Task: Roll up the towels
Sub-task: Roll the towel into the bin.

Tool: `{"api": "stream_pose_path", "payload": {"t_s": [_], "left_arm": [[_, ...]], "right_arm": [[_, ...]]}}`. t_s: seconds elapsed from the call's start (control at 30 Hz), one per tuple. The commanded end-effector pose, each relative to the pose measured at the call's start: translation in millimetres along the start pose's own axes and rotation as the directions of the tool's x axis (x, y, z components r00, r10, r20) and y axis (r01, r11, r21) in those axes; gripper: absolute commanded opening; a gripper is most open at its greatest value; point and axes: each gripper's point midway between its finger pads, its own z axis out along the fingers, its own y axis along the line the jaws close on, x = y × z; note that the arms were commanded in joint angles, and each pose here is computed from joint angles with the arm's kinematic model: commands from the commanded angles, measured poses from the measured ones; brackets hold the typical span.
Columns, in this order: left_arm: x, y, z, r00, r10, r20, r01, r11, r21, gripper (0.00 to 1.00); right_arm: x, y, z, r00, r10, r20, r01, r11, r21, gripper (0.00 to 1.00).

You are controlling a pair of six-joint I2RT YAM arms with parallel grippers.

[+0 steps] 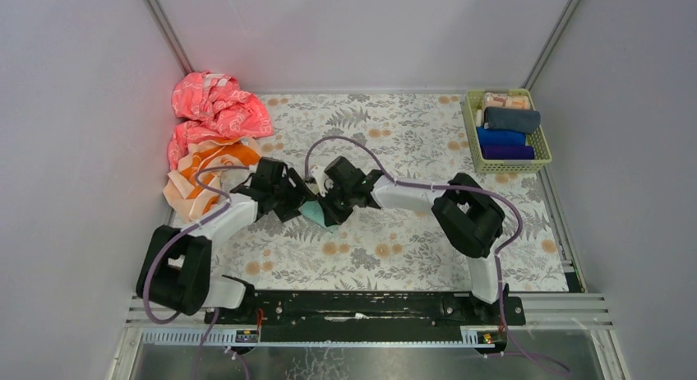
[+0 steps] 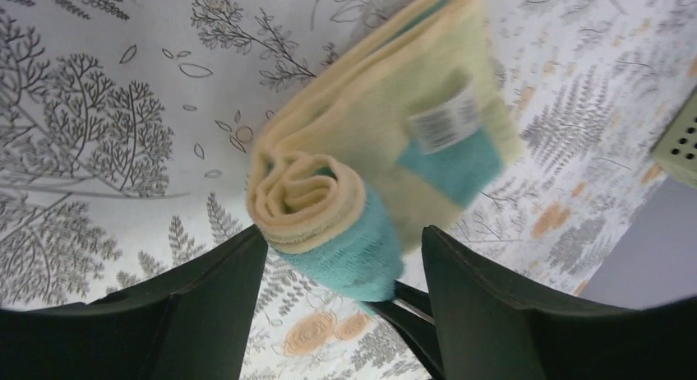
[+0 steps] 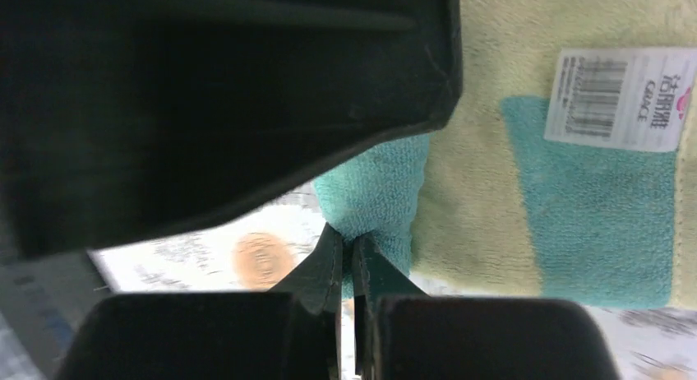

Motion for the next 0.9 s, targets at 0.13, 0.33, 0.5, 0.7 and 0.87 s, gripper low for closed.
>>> {"api": "stream_pose_path", "payload": {"t_s": [0.13, 0.33, 0.5, 0.7, 0.87], "left_arm": [[2, 5, -36, 0.999, 0.005, 0.046, -0.006, 1.000, 0.008, 0.71], [10, 12, -34, 1.000, 0.002, 0.021, -0.002, 1.000, 0.006, 0.71], [9, 13, -19, 1.000, 0.010, 0.007, -0.010, 1.000, -0.003, 0.68], [8, 33, 7, 0.999, 0.030, -0.021, -0.032, 0.995, -0.095, 0.57], [16, 47, 20, 0.998, 0.023, -0.060, -0.031, 0.991, -0.132, 0.48]], "right_arm": [[-9, 36, -15, 0.888, 0.442, -0.125, -0.441, 0.745, -0.501, 0.00], [2, 15, -1, 0.795, 0.568, -0.214, -0.586, 0.625, -0.516, 0.00], [14, 4, 9, 0.761, 0.597, -0.255, -0.635, 0.604, -0.481, 0.00], [14, -7, 9, 0.771, 0.598, -0.220, -0.629, 0.656, -0.418, 0.03], [2, -19, -14, 0.837, 0.538, -0.100, -0.539, 0.779, -0.319, 0.15]]}}
